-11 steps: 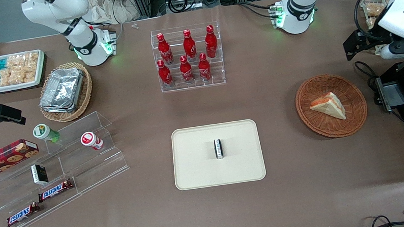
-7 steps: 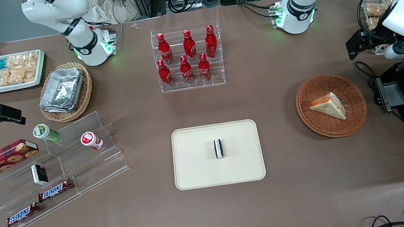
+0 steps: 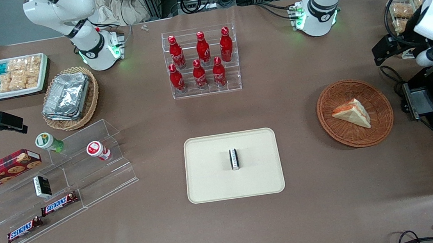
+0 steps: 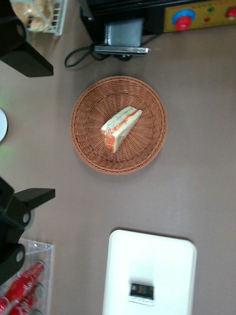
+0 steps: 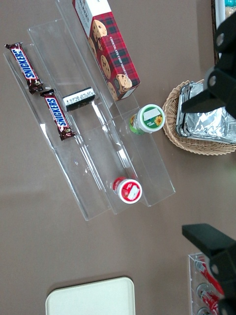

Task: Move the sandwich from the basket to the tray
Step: 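Move the left gripper toward the wicker basket holding the sandwich, then lower the open left gripper over the wrapped sandwich and close on it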

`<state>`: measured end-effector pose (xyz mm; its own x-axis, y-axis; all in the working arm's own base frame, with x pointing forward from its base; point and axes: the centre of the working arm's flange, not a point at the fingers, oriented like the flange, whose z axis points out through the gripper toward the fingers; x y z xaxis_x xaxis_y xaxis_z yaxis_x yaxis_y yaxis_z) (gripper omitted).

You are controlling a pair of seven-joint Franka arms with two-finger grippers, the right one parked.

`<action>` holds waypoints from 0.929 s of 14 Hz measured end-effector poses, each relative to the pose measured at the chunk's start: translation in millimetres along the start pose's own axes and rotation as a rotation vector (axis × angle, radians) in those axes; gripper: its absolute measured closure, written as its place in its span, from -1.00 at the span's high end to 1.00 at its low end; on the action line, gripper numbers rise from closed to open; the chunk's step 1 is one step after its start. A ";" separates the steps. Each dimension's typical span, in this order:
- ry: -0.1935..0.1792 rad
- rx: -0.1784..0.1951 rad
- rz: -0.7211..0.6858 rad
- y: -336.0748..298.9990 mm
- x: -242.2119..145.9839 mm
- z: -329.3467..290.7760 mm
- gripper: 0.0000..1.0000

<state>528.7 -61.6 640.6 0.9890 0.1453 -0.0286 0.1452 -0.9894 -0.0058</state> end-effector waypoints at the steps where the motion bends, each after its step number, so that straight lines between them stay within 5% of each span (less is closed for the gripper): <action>1: -0.001 -0.001 -0.066 -5.8 1.7 0.2 1.00; 4: -0.041 -0.027 -0.329 -34.0 8.2 12.7 1.00; 7: -0.089 -0.008 -0.486 -42.7 11.2 45.4 1.00; 13: -0.055 -0.028 -0.691 -67.7 0.5 140.7 1.00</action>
<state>515.2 5.7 500.3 0.6665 0.7413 -0.0785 0.7427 -0.6694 -0.0156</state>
